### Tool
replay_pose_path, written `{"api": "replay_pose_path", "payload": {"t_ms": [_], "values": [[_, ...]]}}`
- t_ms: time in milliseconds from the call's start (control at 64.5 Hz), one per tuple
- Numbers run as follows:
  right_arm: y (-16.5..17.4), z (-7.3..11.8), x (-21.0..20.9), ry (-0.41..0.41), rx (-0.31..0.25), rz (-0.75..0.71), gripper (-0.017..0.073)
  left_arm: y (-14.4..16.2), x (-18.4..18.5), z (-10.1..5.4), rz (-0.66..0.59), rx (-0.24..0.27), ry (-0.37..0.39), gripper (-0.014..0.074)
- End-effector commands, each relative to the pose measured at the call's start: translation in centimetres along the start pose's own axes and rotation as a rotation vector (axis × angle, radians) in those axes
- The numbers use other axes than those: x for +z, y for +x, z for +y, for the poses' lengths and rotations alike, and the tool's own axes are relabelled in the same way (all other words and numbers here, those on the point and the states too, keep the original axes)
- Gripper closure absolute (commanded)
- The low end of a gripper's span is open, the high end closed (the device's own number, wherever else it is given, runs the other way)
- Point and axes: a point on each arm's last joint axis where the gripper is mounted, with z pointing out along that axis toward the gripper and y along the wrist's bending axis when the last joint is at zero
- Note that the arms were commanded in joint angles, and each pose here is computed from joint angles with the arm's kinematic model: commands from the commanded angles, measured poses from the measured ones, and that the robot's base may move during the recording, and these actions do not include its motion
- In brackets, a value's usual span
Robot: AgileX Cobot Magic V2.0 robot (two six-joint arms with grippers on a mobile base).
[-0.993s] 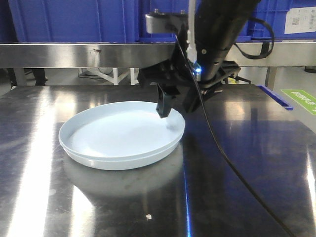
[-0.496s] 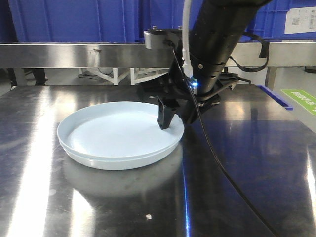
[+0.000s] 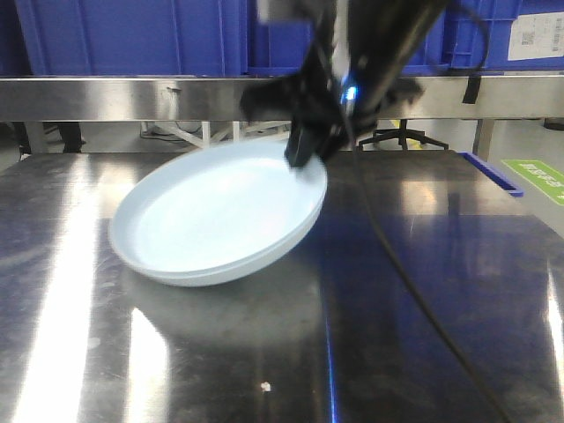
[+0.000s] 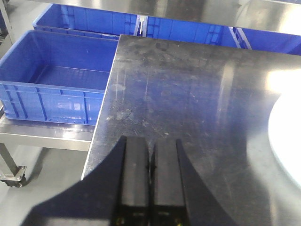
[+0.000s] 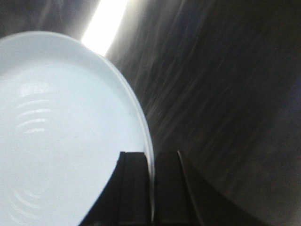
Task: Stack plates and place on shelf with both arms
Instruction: 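Grip the rim of the stacked plates with right gripper, then lift the plate stack with right gripper and hold it beside the robot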
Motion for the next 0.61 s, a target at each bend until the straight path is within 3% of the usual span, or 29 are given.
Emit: {"api": "replay_pose_path", "payload": {"t_ms": [0,233,388,590], "values": [[-3.5,-1.2,-6.3,0.016,-0.012,-0.264,0.051,-1.6,-0.3,-0.2,-0.105,-0.015,0.016,0.0505],[-1.8,-4.8,-13.3,0.095,0.049,-0.431,0.051,-1.6,-0.3,-0.2,-0.105,-0.015,0.016,0.0505],[2.4,-7.2,-17.4,0.186,0.103,-0.505,0.051,-1.6,-0.3,-0.2,-0.105,-0.015,0.016,0.0505],[7.9,-8.1,-20.8,0.275,0.152,-0.561,0.051,-1.6,-0.3,-0.2,-0.105,-0.015,0.016,0.0505]]}}
